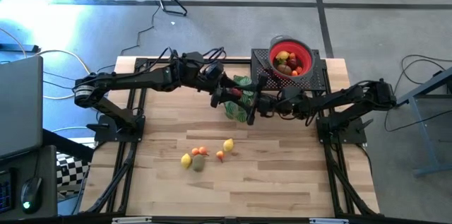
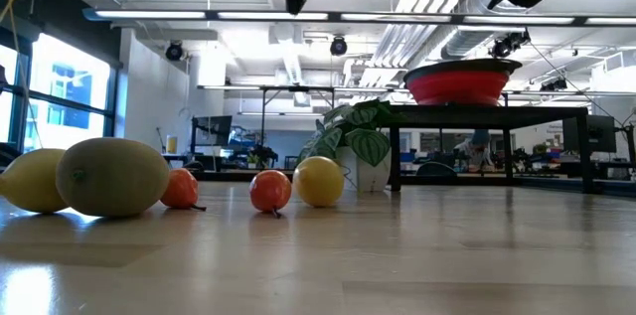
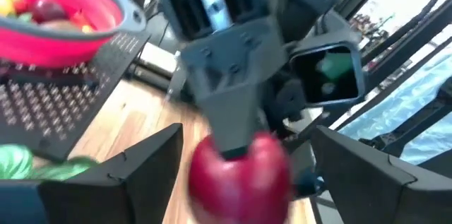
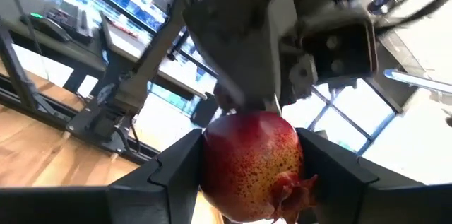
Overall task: Pick & Place Fruit
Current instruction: Put the pomegranate into the red colander
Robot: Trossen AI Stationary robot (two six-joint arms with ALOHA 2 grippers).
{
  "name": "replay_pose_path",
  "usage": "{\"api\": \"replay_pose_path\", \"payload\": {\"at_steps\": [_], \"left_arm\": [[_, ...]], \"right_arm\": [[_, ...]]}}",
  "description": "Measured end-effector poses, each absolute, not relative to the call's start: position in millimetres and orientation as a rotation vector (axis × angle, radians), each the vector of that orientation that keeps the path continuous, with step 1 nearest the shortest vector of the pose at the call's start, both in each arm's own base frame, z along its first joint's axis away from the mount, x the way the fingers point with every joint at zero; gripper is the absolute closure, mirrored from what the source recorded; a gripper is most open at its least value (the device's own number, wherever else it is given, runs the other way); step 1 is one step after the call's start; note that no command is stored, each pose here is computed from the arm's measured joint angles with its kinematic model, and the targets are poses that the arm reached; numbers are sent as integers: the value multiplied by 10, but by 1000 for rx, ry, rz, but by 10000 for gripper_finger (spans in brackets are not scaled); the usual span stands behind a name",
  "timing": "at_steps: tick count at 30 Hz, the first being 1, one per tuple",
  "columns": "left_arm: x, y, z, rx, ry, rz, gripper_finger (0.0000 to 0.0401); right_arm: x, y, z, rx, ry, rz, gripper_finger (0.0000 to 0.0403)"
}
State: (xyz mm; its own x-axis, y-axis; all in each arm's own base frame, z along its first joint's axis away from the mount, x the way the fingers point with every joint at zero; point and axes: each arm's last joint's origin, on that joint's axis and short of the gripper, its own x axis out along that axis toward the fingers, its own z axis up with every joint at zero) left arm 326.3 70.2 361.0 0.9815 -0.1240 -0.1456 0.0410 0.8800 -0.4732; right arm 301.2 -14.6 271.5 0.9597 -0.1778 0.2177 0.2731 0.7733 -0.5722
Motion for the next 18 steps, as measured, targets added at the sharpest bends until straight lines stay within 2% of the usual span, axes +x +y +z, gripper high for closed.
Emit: {"api": "replay_pose_path", "payload": {"at_steps": [8, 18], "left_arm": [[3214, 842, 3826, -412, 85, -78, 94], [3091, 1141, 3944, -432, 101, -56, 94]], "right_arm": [[3009, -159, 2708, -634, -127, -305, 200], [2910, -245, 2786, -662, 3, -658, 201]]}}
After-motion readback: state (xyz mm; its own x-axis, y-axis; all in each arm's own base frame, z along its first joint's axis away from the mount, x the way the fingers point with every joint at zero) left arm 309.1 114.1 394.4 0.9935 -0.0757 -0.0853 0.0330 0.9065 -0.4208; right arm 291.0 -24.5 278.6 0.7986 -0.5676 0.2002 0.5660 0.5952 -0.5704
